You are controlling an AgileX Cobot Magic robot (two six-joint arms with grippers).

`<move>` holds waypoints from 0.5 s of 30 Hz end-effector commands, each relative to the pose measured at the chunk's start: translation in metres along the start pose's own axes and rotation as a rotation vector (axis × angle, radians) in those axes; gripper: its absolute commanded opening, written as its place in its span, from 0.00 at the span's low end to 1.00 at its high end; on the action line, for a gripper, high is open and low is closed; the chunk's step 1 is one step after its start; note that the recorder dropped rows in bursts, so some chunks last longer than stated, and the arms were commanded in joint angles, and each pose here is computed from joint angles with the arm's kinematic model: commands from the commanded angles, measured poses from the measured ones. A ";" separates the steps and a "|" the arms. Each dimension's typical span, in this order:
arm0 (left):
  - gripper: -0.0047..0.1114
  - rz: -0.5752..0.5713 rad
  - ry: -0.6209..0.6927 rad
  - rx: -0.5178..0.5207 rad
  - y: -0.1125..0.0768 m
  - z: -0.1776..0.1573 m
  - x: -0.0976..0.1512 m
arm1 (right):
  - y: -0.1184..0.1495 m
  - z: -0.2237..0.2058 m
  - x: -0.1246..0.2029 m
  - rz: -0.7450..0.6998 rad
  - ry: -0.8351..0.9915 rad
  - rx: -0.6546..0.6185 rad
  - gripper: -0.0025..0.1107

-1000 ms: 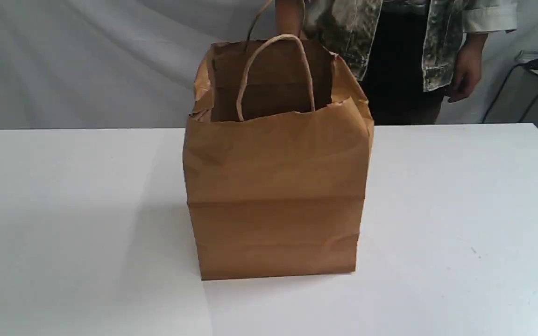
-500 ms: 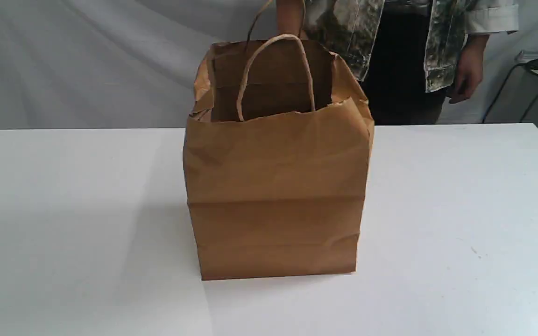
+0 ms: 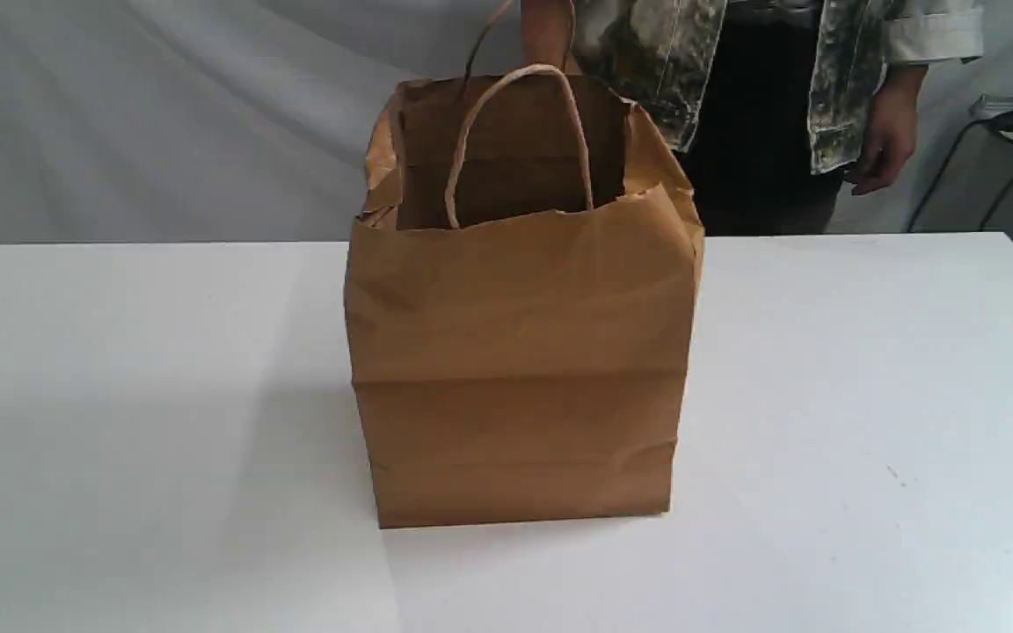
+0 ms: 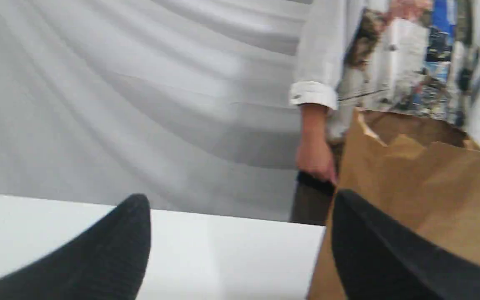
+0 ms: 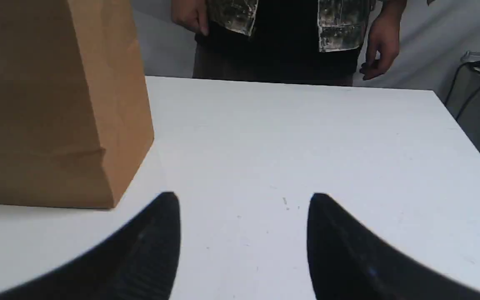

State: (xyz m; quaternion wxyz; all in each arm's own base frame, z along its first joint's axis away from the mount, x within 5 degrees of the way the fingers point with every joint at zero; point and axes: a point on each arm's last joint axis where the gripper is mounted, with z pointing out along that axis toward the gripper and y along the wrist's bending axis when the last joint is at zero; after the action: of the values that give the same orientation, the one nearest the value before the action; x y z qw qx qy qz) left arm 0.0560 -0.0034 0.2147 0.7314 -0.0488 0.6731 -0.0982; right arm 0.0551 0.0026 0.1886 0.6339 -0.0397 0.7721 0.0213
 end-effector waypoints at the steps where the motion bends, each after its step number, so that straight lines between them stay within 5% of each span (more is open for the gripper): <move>1: 0.59 0.048 0.033 -0.050 0.003 0.000 0.005 | 0.000 0.000 0.000 -0.002 -0.015 0.003 0.43; 15: 0.59 0.136 0.264 -0.077 0.007 -0.004 0.025 | 0.000 0.000 0.000 -0.002 -0.015 0.003 0.43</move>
State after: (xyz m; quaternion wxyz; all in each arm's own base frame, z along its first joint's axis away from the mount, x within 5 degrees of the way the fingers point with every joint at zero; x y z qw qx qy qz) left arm 0.0551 -0.0018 0.1909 0.6428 -0.0137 0.7654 -0.0274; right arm 0.0551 0.0026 0.1886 0.6339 -0.0397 0.7721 0.0213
